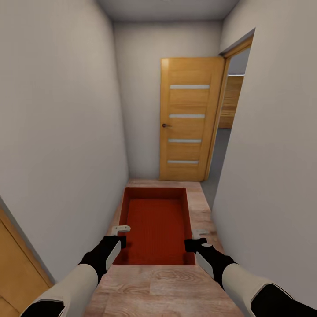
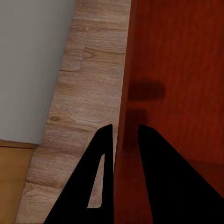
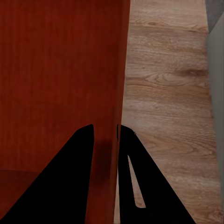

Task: Move the two storage containers from the living room to the garage. In the garage, place one container on the floor and stack the other container on top of it (either order is fine).

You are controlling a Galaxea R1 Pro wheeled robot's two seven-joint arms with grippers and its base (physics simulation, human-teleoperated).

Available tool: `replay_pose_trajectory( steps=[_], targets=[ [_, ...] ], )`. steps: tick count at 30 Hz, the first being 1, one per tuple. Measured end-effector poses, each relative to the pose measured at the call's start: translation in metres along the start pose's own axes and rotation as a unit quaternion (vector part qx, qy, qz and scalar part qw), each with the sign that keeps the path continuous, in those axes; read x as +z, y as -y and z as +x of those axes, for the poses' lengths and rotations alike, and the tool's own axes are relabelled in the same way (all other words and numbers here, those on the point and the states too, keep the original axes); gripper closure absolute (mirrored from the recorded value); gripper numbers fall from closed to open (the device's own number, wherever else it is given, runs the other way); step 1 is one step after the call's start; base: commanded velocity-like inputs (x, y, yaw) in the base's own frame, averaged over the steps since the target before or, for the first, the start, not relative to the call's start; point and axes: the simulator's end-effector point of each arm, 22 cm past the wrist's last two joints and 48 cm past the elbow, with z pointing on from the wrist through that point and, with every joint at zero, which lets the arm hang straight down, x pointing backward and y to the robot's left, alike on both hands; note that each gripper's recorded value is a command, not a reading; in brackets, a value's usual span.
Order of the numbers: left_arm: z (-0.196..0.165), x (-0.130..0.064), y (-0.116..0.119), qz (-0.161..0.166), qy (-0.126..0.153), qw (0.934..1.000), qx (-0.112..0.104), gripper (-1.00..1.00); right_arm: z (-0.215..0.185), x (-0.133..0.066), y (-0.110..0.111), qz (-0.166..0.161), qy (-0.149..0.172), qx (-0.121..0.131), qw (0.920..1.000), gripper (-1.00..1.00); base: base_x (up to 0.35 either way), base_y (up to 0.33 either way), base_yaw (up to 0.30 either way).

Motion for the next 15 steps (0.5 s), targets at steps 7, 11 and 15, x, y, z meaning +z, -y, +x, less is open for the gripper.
replay_pose_trajectory(
  steps=[7,11,15],
  targets=[
    [-0.0004,-0.0001,0.0002,0.0,0.0,1.0,0.0,1.0,-0.0004,0.0,0.0002,0.0,0.0,0.0,1.0,1.0,0.322,0.0,0.0],
    [-0.0009,-0.0003,0.0002,0.0,0.001,1.0,0.0,1.0,-0.0009,0.0,0.0002,0.0,0.001,0.0,1.0,1.0,0.322,0.0,0.0],
    [-0.0002,-0.0001,0.0001,0.0,0.0,1.0,0.0,1.0,-0.0002,0.0,0.0001,0.0,0.0,0.0,1.0,1.0,0.322,0.0,0.0]
  ],
)
